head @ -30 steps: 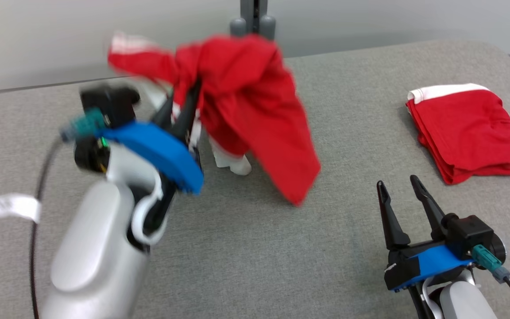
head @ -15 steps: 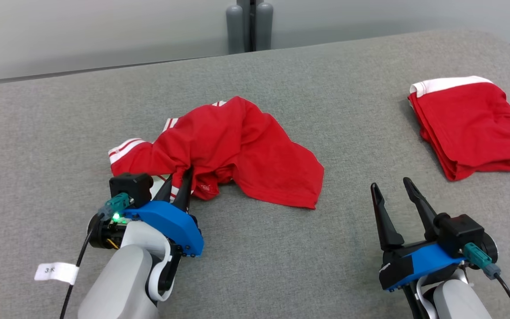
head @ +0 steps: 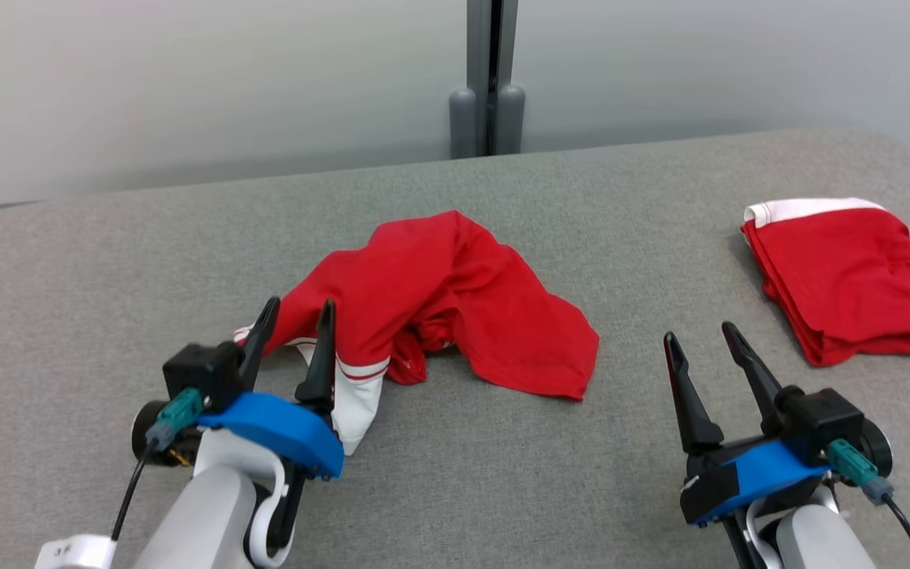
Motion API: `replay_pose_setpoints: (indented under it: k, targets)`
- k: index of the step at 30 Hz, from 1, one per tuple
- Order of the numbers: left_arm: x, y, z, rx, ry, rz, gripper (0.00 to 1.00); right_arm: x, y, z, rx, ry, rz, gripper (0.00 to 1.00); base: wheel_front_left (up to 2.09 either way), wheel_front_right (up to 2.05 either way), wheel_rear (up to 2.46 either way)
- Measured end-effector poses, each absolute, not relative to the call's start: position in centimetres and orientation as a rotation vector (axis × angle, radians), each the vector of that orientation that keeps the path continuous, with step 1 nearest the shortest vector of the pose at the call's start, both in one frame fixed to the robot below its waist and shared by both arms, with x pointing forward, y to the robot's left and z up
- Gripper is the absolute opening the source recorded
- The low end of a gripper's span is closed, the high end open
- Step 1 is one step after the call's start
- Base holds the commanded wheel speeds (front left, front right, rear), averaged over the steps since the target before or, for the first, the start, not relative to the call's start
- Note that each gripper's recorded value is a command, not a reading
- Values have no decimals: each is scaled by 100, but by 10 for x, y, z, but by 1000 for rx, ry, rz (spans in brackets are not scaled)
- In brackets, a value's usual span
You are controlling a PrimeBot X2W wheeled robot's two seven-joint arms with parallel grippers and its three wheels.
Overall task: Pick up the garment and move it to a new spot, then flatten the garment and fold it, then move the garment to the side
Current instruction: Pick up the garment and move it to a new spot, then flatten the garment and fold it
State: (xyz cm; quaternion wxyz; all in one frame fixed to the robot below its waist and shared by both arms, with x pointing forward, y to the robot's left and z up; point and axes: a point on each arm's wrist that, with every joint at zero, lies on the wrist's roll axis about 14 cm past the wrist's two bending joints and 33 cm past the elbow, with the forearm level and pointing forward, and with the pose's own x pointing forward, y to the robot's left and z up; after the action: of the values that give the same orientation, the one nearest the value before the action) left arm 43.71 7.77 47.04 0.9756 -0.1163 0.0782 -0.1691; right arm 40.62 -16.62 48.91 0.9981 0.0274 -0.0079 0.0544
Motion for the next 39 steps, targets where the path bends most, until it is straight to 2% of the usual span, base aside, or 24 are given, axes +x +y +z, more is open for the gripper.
replay_pose_setpoints:
  k: [15, 39]
  targets:
    - [366, 122, 442, -304, 189, -151, 100, 370, -151, 478, 86, 16, 144, 100, 0, 0, 0]
    - [357, 136, 444, -317, 157, -94, 100, 369, -147, 472, 97, 38, 154, 100, 0, 0, 0]
